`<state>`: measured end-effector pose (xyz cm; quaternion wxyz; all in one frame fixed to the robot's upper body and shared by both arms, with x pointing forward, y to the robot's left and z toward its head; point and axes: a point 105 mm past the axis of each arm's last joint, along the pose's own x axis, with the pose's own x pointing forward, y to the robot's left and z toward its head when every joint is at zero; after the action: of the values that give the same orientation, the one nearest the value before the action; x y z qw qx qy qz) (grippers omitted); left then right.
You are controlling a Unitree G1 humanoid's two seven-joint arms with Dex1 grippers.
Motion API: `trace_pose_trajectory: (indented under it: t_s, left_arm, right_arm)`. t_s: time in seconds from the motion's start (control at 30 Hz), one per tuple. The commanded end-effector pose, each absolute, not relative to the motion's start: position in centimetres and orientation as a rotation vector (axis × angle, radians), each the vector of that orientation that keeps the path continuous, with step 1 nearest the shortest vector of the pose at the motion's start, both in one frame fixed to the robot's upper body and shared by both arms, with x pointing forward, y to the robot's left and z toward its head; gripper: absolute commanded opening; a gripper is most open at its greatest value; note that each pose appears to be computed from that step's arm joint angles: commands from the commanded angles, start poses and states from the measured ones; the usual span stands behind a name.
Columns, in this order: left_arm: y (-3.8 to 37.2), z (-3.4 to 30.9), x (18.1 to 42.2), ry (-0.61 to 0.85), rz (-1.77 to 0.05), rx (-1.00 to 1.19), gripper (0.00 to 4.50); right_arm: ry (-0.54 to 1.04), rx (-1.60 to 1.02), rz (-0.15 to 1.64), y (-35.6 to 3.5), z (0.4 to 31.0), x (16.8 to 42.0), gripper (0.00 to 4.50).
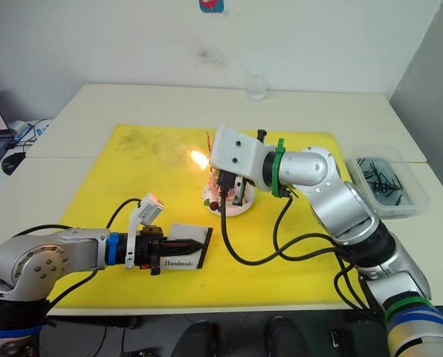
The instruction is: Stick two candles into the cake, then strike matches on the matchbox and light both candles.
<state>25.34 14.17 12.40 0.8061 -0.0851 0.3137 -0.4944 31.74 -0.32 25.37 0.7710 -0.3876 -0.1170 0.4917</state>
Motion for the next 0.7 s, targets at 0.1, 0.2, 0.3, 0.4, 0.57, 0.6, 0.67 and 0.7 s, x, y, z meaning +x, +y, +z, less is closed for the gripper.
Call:
trace_pose_trajectory:
  t_s: [0.1,0.2,0.3,0.4,0.57,0.6,0.67,0.7]
  left_arm:
    - [13.8,12.7,25.1,0.65,-1.084,-0.173,0.0]
    - [13.6,12.7,25.1,0.647,-1.089,-0.176,0.0]
    - [13.5,12.6,25.0,0.647,-1.092,-0.176,0.0]
    - [13.5,12.6,25.1,0.645,-1.095,-0.176,0.0]
    - [13.4,12.6,25.1,0.645,-1.098,-0.174,0.0]
    - [13.4,12.6,25.1,0.645,-1.098,-0.174,0.0]
    - [13.3,12.6,25.1,0.645,-1.1,-0.175,0.0]
    - [13.3,12.6,25.1,0.644,-1.101,-0.174,0.0]
  right_arm:
    - [-0.352,-0.881,0.985,-0.5,27.4,32.6,0.02]
    - [-0.369,-0.906,0.956,-0.5,27.6,33.3,0.02]
    - [-0.381,-0.922,0.939,-0.5,27.6,33.8,0.02]
    - [-0.391,-0.933,0.927,-0.5,27.7,34.0,0.02]
    - [-0.405,-0.935,0.927,-0.4,27.8,34.1,0.02]
    - [-0.406,-0.936,0.927,-0.4,27.8,34.1,0.02]
    - [-0.407,-0.937,0.928,-0.3,27.8,34.1,0.02]
    - [-0.408,-0.936,0.929,-0.3,27.8,34.1,0.02]
